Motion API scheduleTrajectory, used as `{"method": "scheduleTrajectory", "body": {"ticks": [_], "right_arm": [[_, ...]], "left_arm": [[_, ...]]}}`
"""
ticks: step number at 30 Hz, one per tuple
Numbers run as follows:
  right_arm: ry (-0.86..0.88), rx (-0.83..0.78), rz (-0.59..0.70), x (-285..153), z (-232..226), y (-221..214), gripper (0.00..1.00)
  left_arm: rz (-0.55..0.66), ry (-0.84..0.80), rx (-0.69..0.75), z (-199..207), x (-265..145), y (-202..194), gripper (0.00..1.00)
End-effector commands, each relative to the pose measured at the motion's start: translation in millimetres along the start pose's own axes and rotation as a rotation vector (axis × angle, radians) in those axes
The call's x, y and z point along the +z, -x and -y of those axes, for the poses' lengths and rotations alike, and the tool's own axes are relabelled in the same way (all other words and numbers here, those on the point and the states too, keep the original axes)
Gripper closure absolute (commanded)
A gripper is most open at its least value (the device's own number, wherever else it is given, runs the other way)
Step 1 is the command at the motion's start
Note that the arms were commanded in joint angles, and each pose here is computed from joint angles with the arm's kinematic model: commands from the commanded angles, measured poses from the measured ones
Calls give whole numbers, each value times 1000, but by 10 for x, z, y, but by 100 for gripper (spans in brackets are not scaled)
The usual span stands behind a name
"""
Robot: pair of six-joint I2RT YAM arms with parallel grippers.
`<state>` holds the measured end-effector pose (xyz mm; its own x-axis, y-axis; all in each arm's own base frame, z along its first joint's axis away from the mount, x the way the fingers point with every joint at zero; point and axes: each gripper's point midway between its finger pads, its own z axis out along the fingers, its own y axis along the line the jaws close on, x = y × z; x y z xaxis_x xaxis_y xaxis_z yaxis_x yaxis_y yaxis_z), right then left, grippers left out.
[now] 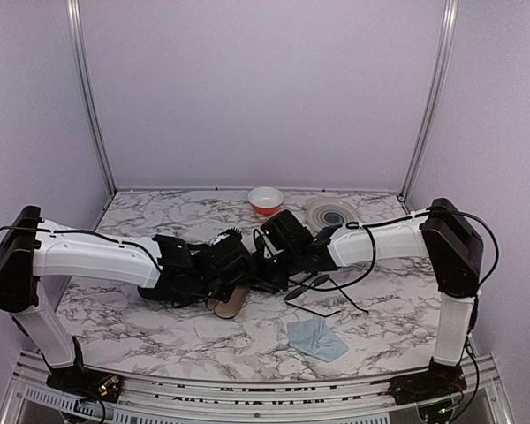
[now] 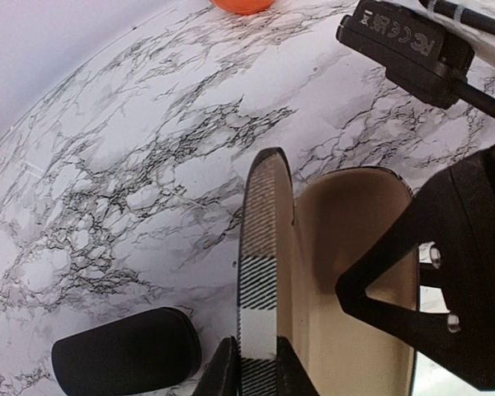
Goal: Organize the sunglasses
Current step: Put down the opened sunglasses case at the center of the board, then pick up the corner of the glasses cleaning cloth from the center of the board.
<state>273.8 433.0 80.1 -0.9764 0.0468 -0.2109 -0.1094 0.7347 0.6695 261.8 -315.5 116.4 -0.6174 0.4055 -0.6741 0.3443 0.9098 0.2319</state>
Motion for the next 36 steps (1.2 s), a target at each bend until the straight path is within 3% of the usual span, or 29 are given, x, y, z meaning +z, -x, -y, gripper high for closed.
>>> {"method": "scheduleTrajectory", "body": {"ticks": [1, 13, 29, 36], "right_arm": [[48, -81, -16, -27, -169, 31, 58], [-36, -161, 42, -350, 28, 171, 56], [-45, -156, 17, -334, 121, 83, 56], [-49, -184, 41, -397, 95, 123, 55]], "left_arm": [[-16, 121, 59, -190, -18, -30, 85], [-76, 295, 98, -452, 44, -262, 85], [-91, 329, 83, -472, 101, -341, 81], [-70, 296, 72, -451, 14, -202, 71]]}}
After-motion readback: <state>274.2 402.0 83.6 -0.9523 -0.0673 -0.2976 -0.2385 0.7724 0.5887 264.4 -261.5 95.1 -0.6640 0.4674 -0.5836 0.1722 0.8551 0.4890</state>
